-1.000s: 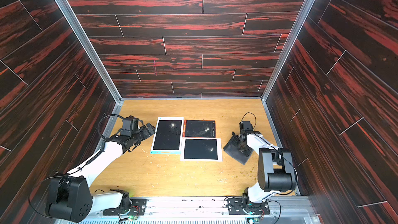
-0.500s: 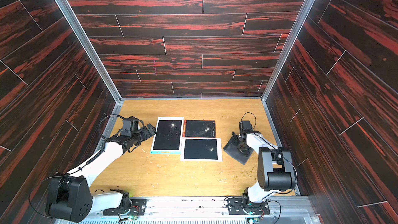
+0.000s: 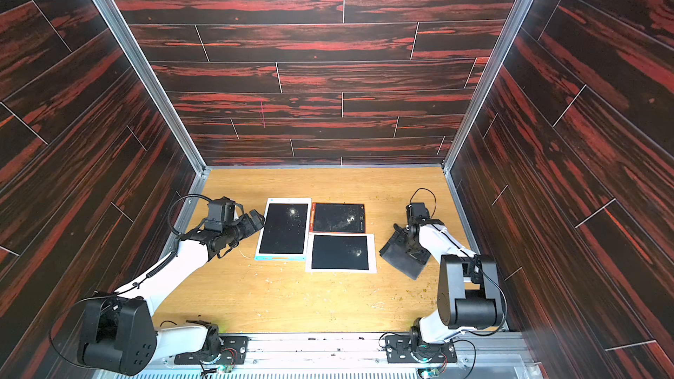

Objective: Wipe the drawing tablet
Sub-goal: Pick up the cleaning item at the center of the board.

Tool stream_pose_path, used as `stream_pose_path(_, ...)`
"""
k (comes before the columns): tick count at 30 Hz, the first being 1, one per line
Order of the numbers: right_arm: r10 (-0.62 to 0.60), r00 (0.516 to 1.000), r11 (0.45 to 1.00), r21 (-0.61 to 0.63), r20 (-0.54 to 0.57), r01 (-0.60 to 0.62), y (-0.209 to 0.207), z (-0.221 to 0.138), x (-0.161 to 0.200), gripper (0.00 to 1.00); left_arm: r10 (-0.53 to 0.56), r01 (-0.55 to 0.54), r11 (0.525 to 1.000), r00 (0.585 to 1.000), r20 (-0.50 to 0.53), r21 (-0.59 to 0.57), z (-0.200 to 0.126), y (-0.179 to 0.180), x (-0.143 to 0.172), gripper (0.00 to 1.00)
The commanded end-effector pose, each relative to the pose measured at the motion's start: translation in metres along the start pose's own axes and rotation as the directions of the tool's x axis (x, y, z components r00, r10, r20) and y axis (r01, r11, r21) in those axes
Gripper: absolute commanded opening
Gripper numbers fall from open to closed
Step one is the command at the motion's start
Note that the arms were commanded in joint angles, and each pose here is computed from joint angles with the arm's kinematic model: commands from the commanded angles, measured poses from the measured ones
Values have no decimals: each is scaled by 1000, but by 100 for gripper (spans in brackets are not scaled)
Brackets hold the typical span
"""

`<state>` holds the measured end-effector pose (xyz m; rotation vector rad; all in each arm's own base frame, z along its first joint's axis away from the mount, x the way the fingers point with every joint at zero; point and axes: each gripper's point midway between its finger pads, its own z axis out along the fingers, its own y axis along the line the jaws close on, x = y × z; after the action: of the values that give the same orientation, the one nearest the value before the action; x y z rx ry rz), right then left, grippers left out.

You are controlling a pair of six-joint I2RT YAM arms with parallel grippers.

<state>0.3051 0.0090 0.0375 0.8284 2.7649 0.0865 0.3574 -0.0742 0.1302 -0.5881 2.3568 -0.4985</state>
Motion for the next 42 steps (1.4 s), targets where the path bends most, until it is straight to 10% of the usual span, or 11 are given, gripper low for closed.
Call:
stream_pose_path(1,-3,999,999,41,-39,5,-11,10,12,94,4,-4,1000,1000,-4,7,0,-1,2,100)
stream_pose_path(10,3,993,1000,27,-121,0,-12,41,33,90,0,0,1000,1000,-15,-7,1,5,9,100)
stream_pose_path(15,8,990,1000,23,-140,-5,-13,47,39,42,2,-2,1000,999,-35,-2,4,8,16,96)
stream_pose_path(23,-6,993,1000,7,-117,7,-10,41,34,2,5,-5,1000,998,-70,3,9,9,25,96)
stream_pose_path(42,-145,982,914,-364,121,180,53,-19,6,0,63,-54,998,954,-294,41,13,-17,102,96)
